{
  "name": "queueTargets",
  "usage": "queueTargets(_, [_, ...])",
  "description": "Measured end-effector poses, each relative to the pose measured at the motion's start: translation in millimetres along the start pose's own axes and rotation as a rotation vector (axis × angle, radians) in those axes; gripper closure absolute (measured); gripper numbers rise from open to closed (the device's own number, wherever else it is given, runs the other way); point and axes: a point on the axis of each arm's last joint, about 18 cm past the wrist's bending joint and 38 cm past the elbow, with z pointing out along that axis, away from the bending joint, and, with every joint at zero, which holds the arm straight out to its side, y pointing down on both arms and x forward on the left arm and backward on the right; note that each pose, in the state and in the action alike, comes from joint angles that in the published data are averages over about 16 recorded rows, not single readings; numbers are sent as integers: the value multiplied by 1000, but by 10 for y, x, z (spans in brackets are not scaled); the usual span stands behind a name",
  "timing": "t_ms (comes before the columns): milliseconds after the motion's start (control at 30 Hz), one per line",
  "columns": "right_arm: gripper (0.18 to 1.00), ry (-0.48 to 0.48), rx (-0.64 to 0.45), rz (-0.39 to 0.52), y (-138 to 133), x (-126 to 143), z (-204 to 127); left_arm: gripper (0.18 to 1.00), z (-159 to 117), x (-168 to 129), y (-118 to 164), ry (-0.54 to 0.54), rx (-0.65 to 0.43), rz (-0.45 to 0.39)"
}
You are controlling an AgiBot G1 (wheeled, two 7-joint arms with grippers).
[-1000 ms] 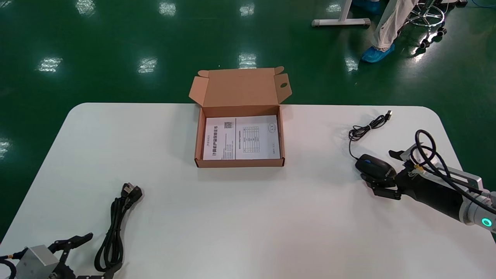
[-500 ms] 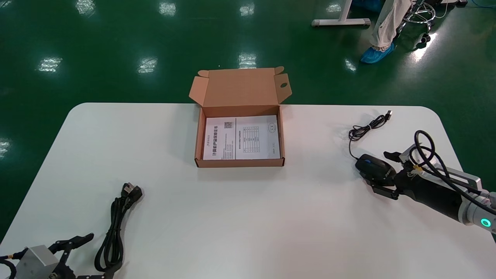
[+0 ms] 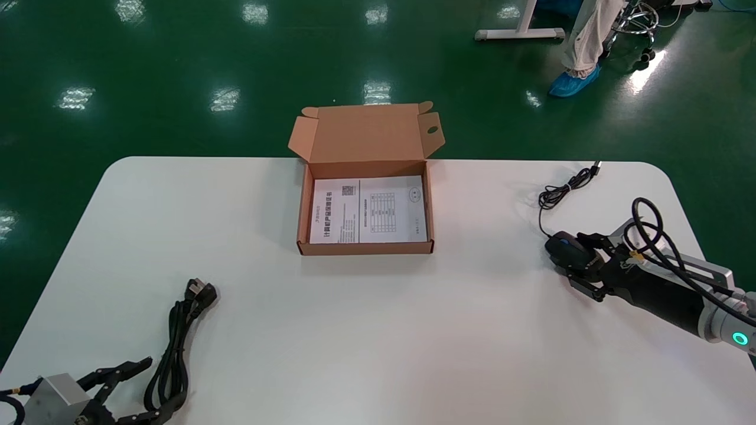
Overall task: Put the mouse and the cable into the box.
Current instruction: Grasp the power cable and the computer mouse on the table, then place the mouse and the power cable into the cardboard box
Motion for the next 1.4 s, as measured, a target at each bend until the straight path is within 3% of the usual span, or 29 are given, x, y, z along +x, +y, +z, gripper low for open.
queueTargets(300, [601,0,0,-1,2,-2,1,577,0,-3,2,0,0,0])
queueTargets(667, [601,11,14,-5,-41,4,18,822,3,-27,13,-6,2,2])
queueTargets(1067, [602,115,96,-30,-307,142,104,933,29,-210,-93,-104,44,63])
queueTargets(1400, [602,248,193,-69,-717,367,195,948,115,-447,-458,-225,175,144])
